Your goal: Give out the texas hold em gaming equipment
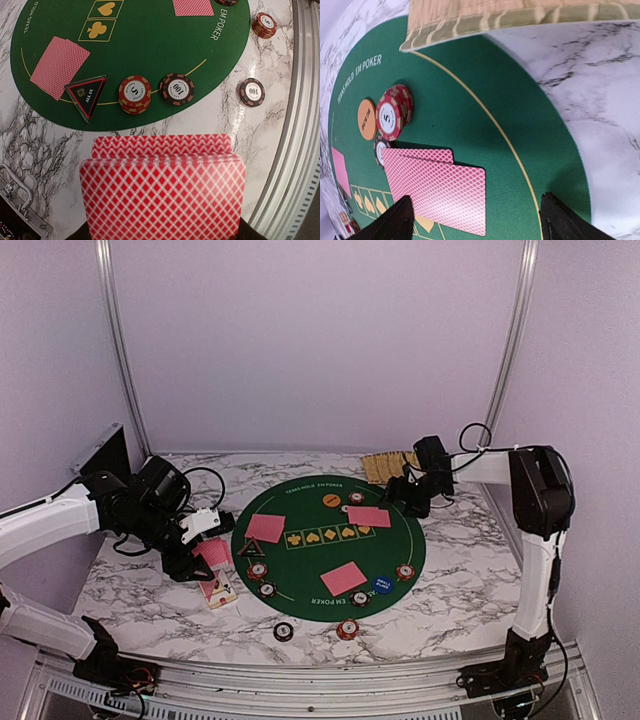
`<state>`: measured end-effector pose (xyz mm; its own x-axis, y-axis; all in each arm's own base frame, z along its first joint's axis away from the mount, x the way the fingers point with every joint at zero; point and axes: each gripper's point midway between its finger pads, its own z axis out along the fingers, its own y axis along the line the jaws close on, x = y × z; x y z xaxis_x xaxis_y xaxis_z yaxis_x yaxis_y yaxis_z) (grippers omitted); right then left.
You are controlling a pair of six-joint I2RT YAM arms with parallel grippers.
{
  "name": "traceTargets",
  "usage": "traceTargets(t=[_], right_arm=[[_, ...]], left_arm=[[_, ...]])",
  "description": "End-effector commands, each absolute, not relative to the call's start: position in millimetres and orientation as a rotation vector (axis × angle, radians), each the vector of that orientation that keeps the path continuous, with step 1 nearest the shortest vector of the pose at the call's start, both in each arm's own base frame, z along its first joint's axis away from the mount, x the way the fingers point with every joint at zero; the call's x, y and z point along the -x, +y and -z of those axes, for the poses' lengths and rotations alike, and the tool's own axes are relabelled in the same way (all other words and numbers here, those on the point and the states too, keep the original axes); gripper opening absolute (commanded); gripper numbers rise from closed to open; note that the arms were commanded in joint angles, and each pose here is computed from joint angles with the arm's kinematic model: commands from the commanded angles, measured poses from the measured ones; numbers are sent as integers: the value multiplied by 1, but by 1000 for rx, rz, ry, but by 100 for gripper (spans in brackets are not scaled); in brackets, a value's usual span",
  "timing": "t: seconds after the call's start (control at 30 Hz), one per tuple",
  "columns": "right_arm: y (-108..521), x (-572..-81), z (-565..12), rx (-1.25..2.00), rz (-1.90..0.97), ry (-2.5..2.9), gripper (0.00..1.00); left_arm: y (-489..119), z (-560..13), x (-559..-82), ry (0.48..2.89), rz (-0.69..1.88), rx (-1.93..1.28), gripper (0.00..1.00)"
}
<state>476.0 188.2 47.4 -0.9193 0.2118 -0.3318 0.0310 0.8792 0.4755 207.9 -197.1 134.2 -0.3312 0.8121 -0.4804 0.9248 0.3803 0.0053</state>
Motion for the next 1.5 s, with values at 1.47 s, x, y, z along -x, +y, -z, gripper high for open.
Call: traceTargets(t=[1.47], right_arm=[[454, -282, -203, 394, -1495, 2220, 99]], left_arm=[[-202, -148, -213, 2193, 388, -1485, 0]])
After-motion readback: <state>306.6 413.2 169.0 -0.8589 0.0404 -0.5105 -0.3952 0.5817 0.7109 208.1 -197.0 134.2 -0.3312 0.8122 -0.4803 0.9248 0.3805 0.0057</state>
